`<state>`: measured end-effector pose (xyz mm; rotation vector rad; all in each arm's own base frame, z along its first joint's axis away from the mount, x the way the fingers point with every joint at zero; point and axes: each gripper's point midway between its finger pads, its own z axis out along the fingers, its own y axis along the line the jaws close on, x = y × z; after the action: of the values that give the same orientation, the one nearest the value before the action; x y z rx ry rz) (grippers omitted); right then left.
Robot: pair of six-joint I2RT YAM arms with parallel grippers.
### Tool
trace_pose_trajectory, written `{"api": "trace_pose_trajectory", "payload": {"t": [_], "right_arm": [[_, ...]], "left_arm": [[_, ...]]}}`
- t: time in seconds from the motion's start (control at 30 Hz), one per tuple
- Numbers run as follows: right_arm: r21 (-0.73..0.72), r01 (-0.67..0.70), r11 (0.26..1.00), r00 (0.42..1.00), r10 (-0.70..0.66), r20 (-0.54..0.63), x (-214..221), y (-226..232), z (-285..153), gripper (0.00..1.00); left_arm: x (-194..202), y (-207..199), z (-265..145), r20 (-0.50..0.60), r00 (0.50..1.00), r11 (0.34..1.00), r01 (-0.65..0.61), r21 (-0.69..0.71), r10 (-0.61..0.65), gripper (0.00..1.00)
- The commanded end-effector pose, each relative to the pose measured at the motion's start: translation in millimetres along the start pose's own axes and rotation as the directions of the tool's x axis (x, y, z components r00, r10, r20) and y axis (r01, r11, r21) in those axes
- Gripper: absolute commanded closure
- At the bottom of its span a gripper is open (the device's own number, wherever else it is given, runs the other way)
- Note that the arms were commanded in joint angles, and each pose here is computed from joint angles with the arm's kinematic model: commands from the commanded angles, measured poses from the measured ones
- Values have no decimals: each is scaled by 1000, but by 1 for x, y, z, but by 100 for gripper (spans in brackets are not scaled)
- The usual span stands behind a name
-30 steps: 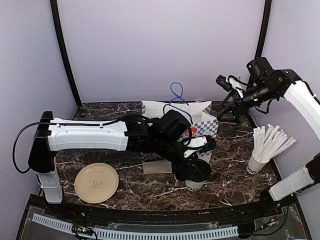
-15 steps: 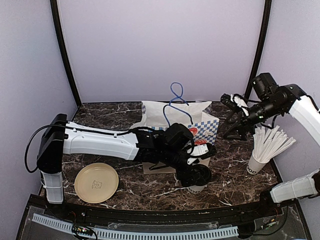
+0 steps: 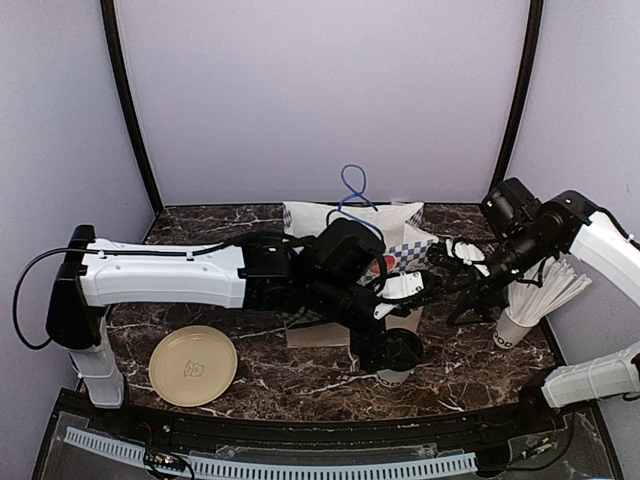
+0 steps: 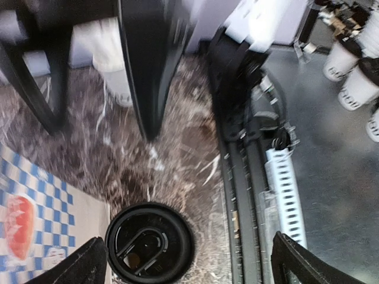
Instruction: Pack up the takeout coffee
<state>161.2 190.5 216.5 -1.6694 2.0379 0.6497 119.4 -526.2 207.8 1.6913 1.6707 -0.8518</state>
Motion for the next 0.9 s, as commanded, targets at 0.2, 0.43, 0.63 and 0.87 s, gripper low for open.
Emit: {"api": "trace_pose_trajectory", "payload": {"t": [0.2, 0.43, 0.63, 0.87], "right_arm": [[-49, 180, 982, 979, -184, -90, -9, 22, 35, 14], [-74, 262, 962, 956, -270, -117, -20, 26, 65, 7], [-102, 308, 946, 929, -323, -183, -17, 30, 90, 6], [-113, 326, 939, 912, -344, -224, -14, 31, 105, 6]], "left_arm": [[-105, -36, -171, 311, 941, 991, -121, -62, 134, 1], [-114, -2, -229, 347, 927, 947, -27, -320, 144, 1], [-100, 27, -257, 381, 919, 872, 106, -478, 97, 1], [-87, 29, -258, 378, 923, 861, 132, -491, 74, 1]]}}
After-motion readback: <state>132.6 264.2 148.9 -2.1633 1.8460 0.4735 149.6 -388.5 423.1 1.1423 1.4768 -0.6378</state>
